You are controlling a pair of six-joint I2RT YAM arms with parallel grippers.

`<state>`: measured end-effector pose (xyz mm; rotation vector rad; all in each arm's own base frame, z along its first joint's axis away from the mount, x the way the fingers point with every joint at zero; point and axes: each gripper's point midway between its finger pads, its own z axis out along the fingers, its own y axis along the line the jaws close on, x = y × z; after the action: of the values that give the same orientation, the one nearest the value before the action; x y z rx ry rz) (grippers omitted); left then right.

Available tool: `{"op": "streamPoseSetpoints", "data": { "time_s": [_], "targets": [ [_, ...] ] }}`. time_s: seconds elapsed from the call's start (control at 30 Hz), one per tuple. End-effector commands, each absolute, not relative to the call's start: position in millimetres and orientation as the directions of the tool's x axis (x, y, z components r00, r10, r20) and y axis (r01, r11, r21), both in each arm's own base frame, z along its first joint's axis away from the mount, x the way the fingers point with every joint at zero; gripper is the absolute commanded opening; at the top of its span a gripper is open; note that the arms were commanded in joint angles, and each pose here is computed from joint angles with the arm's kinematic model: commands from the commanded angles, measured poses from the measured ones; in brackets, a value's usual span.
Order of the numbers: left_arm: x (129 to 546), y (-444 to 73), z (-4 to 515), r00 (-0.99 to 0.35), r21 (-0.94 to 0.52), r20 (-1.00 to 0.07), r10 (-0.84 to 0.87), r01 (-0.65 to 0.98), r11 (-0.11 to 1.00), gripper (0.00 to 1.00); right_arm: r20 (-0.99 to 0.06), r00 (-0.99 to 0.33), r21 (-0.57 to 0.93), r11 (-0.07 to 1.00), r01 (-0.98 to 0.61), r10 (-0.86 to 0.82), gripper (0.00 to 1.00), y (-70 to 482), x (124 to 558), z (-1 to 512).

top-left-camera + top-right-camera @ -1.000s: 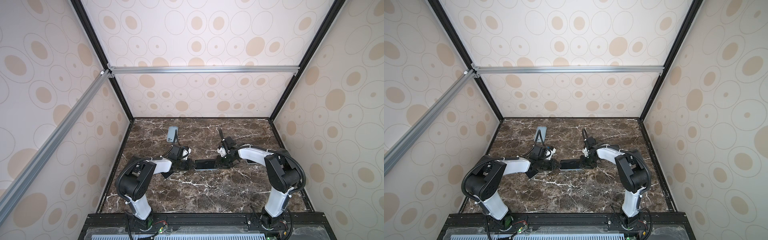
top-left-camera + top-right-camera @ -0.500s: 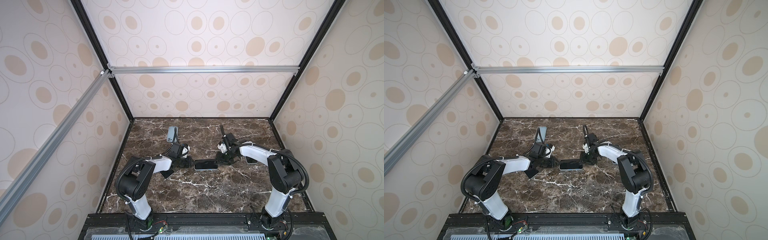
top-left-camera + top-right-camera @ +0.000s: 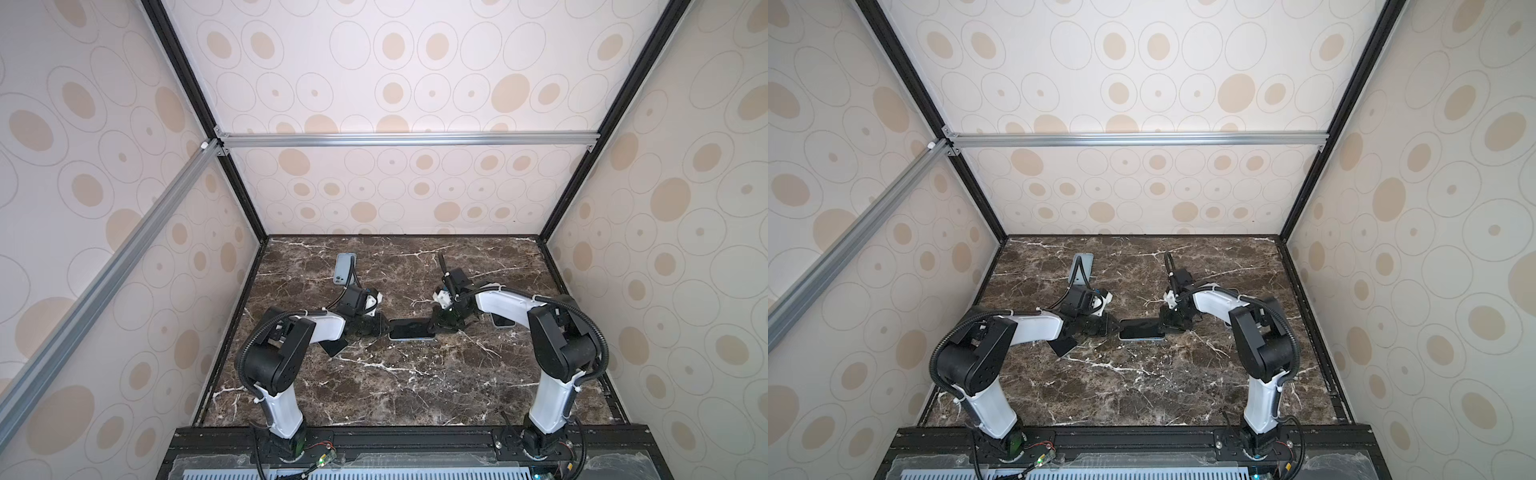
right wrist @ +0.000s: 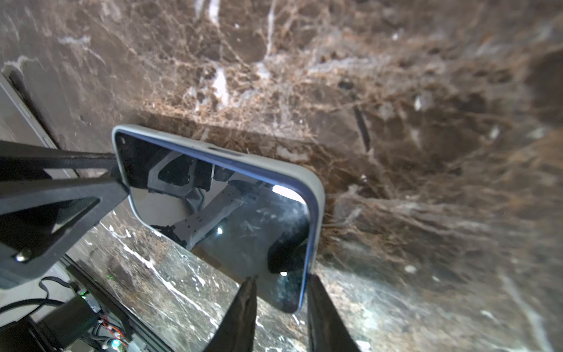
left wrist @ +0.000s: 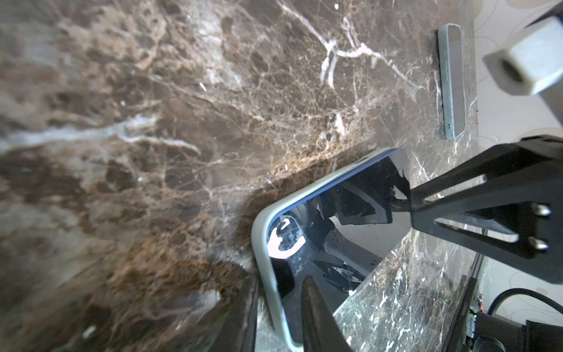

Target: Put the phone into the phone case

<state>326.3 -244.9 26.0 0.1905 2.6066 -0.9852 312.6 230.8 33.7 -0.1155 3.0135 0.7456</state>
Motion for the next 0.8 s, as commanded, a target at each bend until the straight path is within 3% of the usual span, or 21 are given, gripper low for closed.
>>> {"op": "streamPoseSetpoints", "data": {
  "time_s": [0.0,0.33,0.53,0.77],
  "targets": [
    [323.8,-244.6,15.7,-0.946,-0.621,-0.324,0.005,0.217,0.753,0.25,-0.049,-0.996,0.493,0.865,-0.090,-0.076,0.22,241.4,314.4,34.8],
    [316.7,-250.6,11.8,-0.954,-0.642,-0.299,0.016,0.213,0.736,0.25,-0.017,-0.996,0.478,0.874,-0.083,-0.086,0.18,245.5,305.7,21.4],
    [318.6,-243.8,10.9,-0.949,-0.606,-0.316,0.010,0.210,0.767,0.25,-0.037,-0.996,0.431,0.898,-0.094,-0.087,0.28,236.6,307.4,31.2],
    [321.7,-238.9,11.5,-0.943,-0.579,-0.332,0.009,0.211,0.787,0.24,-0.043,-0.995,0.398,0.912,-0.096,-0.086,0.28,227.8,307.5,40.1]
  ]
}}
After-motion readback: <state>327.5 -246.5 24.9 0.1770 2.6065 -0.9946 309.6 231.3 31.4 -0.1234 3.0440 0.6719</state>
